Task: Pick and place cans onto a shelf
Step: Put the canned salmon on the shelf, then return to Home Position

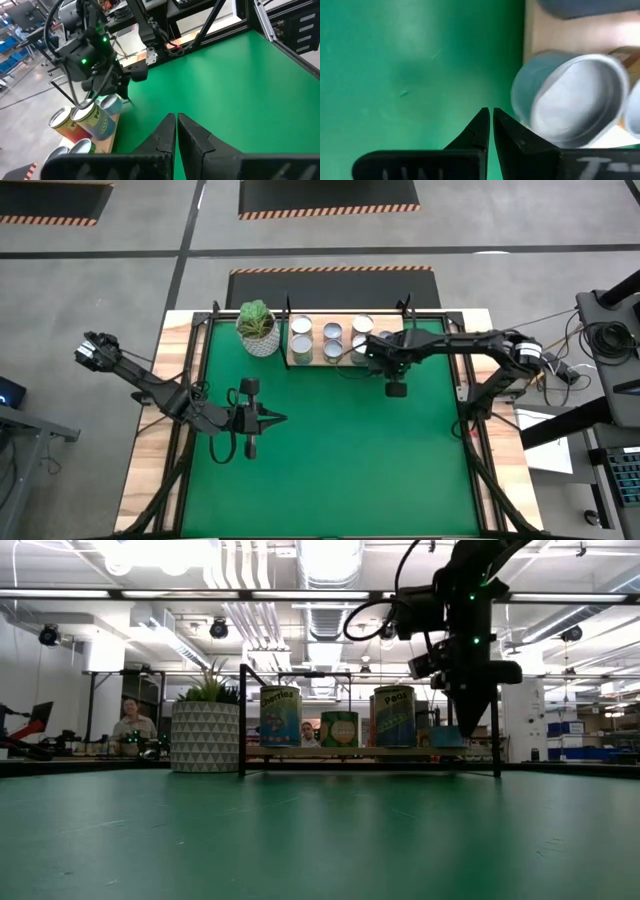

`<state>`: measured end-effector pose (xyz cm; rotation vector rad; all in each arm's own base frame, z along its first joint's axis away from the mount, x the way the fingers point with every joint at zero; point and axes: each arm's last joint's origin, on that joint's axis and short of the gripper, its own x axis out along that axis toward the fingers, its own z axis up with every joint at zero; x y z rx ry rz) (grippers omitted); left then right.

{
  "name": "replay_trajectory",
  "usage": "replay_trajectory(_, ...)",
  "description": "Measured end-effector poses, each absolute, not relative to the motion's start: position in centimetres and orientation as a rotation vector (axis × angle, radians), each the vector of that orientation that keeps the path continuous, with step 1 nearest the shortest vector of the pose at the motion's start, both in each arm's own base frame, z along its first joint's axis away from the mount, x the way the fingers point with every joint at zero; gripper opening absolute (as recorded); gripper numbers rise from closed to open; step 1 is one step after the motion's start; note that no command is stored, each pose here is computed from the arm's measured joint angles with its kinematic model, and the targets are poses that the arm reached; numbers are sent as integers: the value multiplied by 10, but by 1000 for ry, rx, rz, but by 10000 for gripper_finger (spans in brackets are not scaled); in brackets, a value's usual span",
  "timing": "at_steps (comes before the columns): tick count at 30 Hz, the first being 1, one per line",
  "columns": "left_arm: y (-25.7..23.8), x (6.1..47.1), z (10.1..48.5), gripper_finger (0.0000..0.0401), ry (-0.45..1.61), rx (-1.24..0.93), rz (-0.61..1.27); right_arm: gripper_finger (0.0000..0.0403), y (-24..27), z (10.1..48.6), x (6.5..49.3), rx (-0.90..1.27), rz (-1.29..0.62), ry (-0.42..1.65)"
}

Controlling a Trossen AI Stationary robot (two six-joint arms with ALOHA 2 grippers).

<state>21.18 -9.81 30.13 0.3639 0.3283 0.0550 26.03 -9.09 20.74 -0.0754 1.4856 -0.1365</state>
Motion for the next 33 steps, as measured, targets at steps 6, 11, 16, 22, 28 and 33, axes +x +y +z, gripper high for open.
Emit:
replay_trajectory(6, -98, 212, 302, 0, 321, 363, 56, 12, -104, 212, 260, -49, -186, 1449)
replay_trajectory(11, -98, 212, 302, 0, 320, 362, 56, 12, -111, 211, 258, -58, -192, 1440)
replay_trajectory(16, -98, 212, 302, 0, 320, 361, 56, 12, -112, 211, 258, -55, -197, 1432)
replay_trajectory(22, -98, 212, 302, 0, 319, 358, 57, 12, -112, 211, 259, -64, -190, 1430)
replay_trajectory(28, -98, 212, 302, 0, 320, 352, 58, 12, -106, 219, 258, -53, -207, 1403)
replay_trajectory(33, -97, 210, 298, 0, 353, 342, 58, 12, -83, 241, 263, -44, -253, 1167)
